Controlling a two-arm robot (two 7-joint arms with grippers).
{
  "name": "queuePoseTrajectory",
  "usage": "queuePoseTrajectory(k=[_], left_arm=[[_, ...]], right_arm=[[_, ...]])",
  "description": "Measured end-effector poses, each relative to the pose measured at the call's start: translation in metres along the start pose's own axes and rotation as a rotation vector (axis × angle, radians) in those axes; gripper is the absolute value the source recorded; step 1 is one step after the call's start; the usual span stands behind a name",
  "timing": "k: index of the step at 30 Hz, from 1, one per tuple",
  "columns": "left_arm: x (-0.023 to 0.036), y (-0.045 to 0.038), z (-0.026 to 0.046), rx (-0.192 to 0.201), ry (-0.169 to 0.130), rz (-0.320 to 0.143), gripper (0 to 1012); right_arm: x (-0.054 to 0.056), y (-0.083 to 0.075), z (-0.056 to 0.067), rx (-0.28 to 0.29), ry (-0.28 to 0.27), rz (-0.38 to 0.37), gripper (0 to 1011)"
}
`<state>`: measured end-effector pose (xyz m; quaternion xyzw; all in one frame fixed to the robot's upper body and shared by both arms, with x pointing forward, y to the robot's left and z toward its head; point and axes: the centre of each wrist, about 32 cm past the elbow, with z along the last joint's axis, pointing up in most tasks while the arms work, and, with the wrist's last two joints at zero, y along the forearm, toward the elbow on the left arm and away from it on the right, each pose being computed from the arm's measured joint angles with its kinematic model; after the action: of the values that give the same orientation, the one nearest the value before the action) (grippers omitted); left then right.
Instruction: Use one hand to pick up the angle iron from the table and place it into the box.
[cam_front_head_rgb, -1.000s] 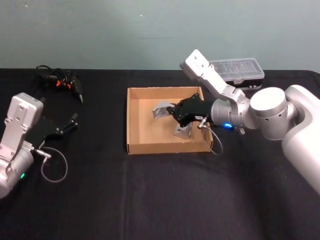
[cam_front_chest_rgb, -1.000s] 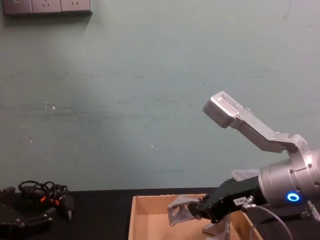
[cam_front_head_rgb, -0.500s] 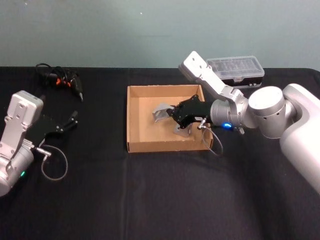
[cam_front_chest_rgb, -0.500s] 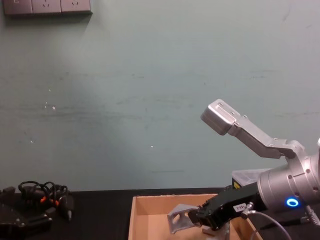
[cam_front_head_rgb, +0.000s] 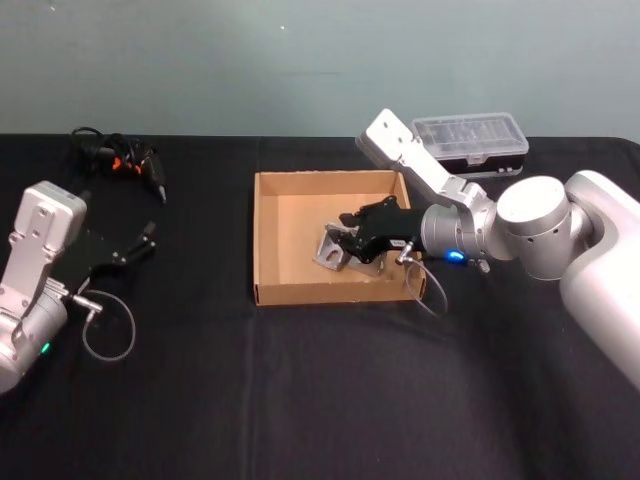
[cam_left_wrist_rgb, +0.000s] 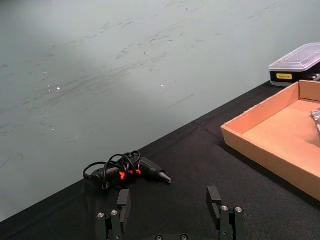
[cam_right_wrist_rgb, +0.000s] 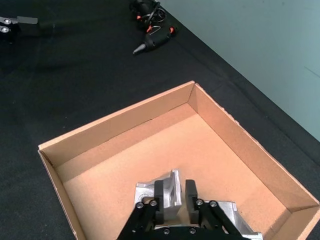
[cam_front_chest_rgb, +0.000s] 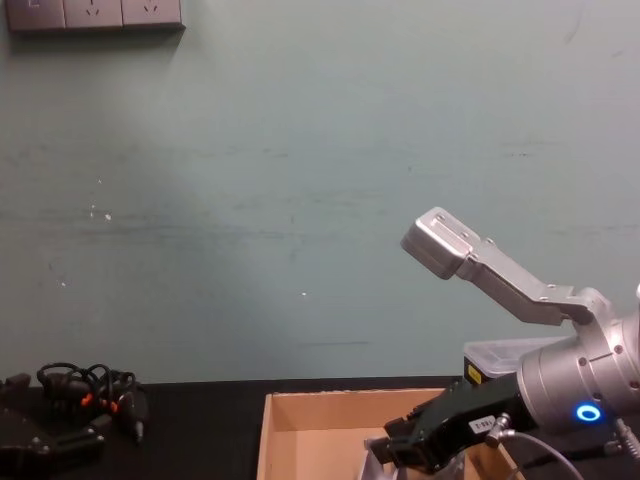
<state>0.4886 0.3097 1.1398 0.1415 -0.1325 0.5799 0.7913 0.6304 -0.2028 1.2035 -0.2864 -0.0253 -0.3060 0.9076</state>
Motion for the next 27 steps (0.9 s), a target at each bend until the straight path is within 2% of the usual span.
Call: queuePoseTrajectory(k=[2,4,8,9,12,13,21,25,27], left_arm=[[0.0000,0.0000,0.0000,0.000,0.000,0.000,1000],[0.0000,0.0000,0.0000,0.000,0.000,0.000,1000],[0.0000,0.0000,0.0000,0.000,0.000,0.000,1000],[0.0000,0.0000,0.0000,0.000,0.000,0.000,1000],[0.0000,0.0000,0.0000,0.000,0.000,0.000,1000],[0.0000,0.0000,0.0000,0.000,0.000,0.000,1000],[0.0000,0.0000,0.0000,0.000,0.000,0.000,1000],[0.0000,0.0000,0.0000,0.000,0.000,0.000,1000],[0.0000,0.0000,0.0000,0.000,0.000,0.000,1000]], right_arm=[[-0.001,0.000,0.000,0.000,-0.001,0.001,334],[-0.001,-0.001,0.000,0.001,-0.001,0.001,366],[-0.002,-0.004,-0.001,0.010,-0.003,-0.004,494],[-0.003,-0.005,-0.001,0.016,-0.004,-0.008,557],[-0.005,-0.009,-0.001,0.027,-0.002,-0.015,620],[-0.006,-0.011,0.000,0.035,-0.002,-0.021,681],[-0.017,-0.034,0.003,0.120,0.003,-0.071,917],[-0.023,-0.049,0.004,0.164,0.001,-0.107,1000],[-0.025,-0.056,0.004,0.181,0.001,-0.122,1004]])
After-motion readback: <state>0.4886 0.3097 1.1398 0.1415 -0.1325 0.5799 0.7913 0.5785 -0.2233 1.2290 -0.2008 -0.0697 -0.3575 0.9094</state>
